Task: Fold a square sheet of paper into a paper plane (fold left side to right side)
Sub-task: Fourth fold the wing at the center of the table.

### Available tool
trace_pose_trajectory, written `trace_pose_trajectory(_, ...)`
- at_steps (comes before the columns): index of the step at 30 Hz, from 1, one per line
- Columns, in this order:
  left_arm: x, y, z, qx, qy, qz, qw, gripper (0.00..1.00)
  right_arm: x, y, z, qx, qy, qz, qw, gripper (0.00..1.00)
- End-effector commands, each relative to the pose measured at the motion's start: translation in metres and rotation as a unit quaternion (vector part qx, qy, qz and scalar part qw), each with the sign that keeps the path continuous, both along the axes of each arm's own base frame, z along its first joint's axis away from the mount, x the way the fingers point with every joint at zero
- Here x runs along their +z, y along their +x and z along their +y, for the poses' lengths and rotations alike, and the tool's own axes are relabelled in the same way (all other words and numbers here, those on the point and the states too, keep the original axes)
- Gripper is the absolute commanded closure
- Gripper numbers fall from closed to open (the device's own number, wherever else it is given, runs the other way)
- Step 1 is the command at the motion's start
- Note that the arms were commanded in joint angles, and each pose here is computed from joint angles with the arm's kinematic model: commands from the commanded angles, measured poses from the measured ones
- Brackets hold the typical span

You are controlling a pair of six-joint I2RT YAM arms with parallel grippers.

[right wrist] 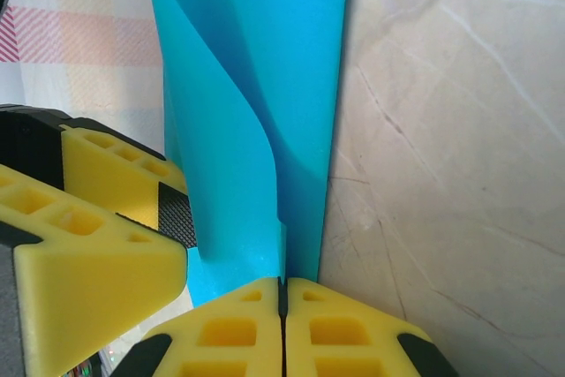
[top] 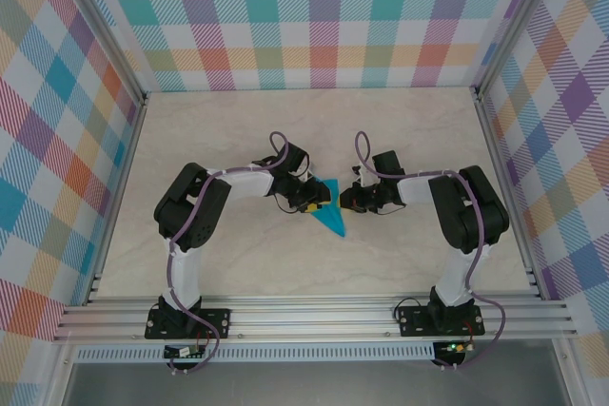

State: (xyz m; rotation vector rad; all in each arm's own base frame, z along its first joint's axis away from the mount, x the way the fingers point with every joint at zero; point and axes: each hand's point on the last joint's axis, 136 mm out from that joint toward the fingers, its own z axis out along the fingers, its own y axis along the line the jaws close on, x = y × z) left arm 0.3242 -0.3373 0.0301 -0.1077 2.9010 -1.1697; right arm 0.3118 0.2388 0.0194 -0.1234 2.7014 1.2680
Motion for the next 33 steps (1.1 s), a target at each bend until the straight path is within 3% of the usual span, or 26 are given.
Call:
trace_pose_trajectory(1,-0.015,-0.009,-0.001,-0.007,0.023,0.013,1.000,0.61,-0.006,-0.003,0.003,0.012,0.001,0.004,1.000,0.94)
trace_pose_trajectory(10,-0.016,-0.009,-0.001,-0.007,0.025,0.013,1.000,0.60,-0.009,-0.017,0.003,0.016,0.004,0.013,1.000,0.93)
trace_pose_trajectory(20,-0.016,-0.009,-0.002,-0.007,0.025,0.014,1.000,0.60,0.010,-0.014,0.004,0.015,0.013,-0.004,1.000,0.93)
trace_pose_trajectory(33,-0.015,-0.009,-0.003,-0.008,0.024,0.015,1.000,0.60,-0.003,-0.008,0.002,0.010,-0.012,0.005,1.000,0.92)
